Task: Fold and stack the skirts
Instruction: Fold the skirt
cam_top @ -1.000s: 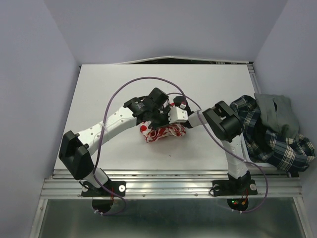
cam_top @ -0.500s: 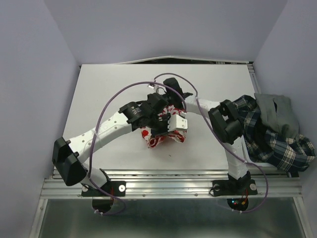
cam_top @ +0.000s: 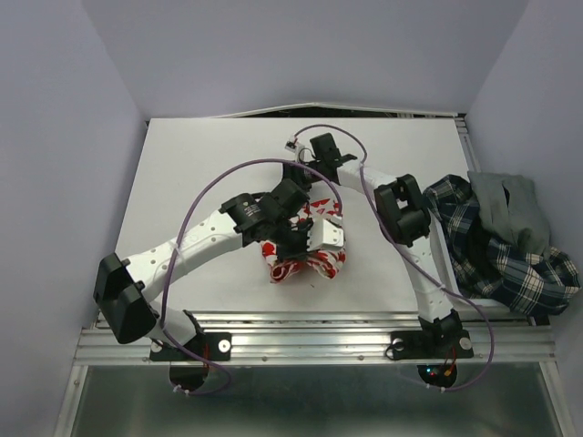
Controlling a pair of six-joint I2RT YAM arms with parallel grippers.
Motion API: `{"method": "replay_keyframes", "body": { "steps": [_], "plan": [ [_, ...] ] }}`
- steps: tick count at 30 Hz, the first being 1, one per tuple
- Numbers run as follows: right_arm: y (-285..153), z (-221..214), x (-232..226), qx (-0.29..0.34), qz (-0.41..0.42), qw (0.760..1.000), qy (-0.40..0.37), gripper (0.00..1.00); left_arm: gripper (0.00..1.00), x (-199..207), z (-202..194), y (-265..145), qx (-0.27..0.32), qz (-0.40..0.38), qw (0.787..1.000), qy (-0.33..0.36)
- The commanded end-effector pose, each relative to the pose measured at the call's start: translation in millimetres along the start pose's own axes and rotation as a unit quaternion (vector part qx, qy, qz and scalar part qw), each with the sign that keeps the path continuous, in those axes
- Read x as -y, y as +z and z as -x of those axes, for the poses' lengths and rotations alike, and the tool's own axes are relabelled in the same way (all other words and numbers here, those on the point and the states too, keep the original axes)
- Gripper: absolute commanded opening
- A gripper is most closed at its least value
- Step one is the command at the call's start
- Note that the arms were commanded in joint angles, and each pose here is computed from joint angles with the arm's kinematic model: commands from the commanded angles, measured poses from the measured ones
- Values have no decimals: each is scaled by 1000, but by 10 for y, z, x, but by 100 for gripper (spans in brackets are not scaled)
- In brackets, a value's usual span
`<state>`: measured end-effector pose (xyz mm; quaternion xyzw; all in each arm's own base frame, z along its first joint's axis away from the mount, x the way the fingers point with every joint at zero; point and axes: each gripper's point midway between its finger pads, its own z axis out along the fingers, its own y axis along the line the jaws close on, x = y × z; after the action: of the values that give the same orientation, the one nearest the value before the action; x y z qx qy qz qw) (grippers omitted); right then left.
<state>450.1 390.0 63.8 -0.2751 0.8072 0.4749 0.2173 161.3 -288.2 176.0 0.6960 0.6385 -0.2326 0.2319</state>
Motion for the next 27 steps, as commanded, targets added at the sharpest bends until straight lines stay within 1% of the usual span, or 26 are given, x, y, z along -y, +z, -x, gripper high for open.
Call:
{"method": "replay_keyframes", "body": {
  "steps": [1,2,3,4,6,7,10,12,13,16,20,25,27],
  "plan": [
    [61,-402,52,-45,-5,999,-6,66,0,51,66,-43,14,-7,1000,9],
    [68,-542,52,-57,3,998,11,63,0,16,89,-64,14,1,1000,14],
    [69,-553,25,-59,12,998,12,61,0,-7,101,-72,13,5,1000,14],
    [70,-689,24,-71,18,997,33,55,0,-43,107,-75,10,10,1000,21],
    [47,-797,-73,-82,46,994,52,48,0,-146,139,-134,5,29,999,29],
    [39,-914,-97,-92,53,991,77,44,0,-199,152,-137,5,34,999,34],
    [-14,-1019,-246,-92,83,986,115,35,0,-386,160,-148,-3,57,998,38],
    [-60,-996,-355,-85,102,984,119,31,0,-536,135,-137,-12,75,996,43],
    [-43,-1100,-408,-95,106,982,123,31,0,-621,152,-129,-10,87,995,47],
    [-68,-1112,-541,-96,117,979,135,31,0,-807,148,-129,-12,105,993,55],
    [-97,-1195,-642,-99,128,976,144,30,0,-1098,50,-52,-22,120,991,58],
    [-138,-1238,-699,-100,135,973,157,30,0,-1352,-13,69,-26,136,988,71],
    [-138,-1230,-698,-99,133,974,156,31,1,-1391,-62,126,-33,135,987,75]
  ]
}}
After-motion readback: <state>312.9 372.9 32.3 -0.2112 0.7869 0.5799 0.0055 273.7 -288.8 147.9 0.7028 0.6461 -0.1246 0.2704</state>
